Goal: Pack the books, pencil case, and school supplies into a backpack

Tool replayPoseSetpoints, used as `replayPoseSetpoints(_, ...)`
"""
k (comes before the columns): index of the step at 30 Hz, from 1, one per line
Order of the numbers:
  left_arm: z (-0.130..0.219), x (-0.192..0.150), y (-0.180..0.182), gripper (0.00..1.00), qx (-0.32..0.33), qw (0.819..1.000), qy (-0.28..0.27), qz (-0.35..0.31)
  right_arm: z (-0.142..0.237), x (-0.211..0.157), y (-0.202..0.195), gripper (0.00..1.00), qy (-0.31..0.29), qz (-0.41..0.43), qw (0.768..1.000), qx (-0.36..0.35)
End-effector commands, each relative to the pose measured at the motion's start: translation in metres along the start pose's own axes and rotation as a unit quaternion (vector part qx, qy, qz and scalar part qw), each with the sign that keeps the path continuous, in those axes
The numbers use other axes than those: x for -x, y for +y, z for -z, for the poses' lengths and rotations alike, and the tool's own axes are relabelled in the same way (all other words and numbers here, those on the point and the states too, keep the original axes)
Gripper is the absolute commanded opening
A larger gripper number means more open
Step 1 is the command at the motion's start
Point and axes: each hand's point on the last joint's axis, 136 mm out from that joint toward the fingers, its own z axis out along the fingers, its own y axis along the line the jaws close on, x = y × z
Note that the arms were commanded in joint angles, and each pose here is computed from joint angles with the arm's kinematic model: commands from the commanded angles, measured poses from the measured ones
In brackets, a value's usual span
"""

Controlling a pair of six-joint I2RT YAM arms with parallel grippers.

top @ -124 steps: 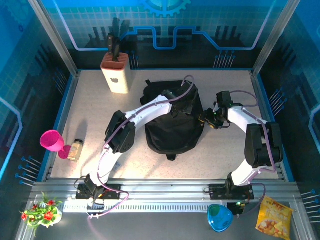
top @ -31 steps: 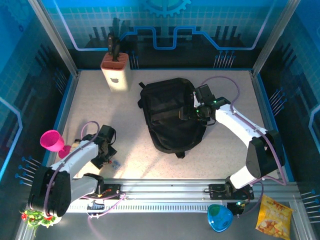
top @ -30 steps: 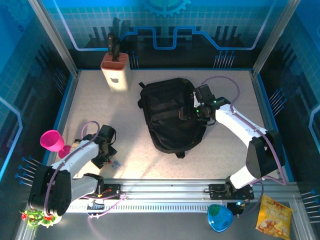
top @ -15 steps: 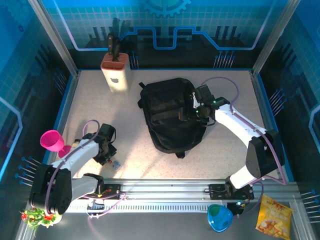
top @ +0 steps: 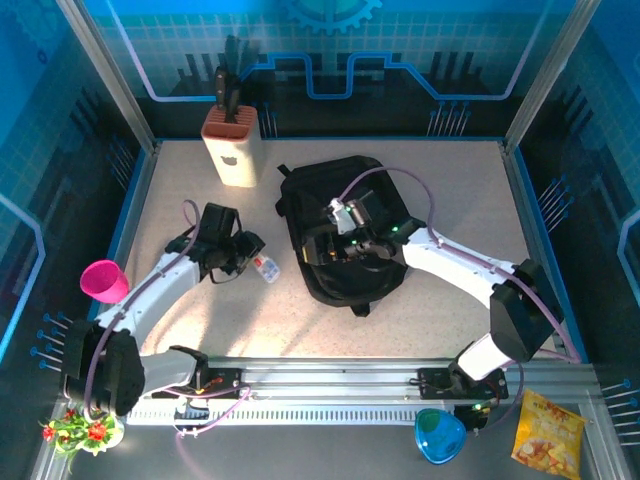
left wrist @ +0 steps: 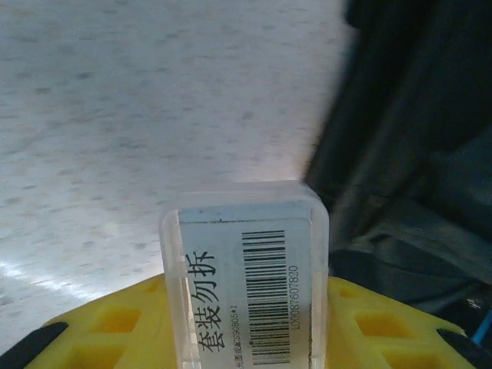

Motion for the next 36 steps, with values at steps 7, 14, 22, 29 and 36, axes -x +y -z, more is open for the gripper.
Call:
replayPoseSetpoints(7,-0.01,-0.006,-0.063,0.36,-0.093,0.995,0.036,0.01,-0.035,0.007,0.031,0.82,0.014,-0.015,0.999,0.05)
replayPoseSetpoints(14,-0.018,-0.011,-0.068,0.36,-0.098,0.994,0.051,0.011,-0.051,0.013,0.037,0.64,0.021,-0.02,0.997,0.074)
replayPoseSetpoints(22,-0.014,-0.009,-0.077,0.43,-0.111,0.993,0.048,0.009,-0.057,0.011,0.032,0.26,0.037,-0.039,0.996,0.077)
replayPoseSetpoints(29,-0.006,0.002,-0.084,0.83,-0.1,0.994,0.02,-0.043,-0.021,0.018,-0.001,0.17,-0.009,-0.045,0.999,0.02)
replayPoseSetpoints(36,-0.017,-0.008,-0.122,0.85,-0.104,0.978,0.035,-0.178,0.046,-0.003,-0.067,0.17,-0.046,-0.094,0.992,-0.071)
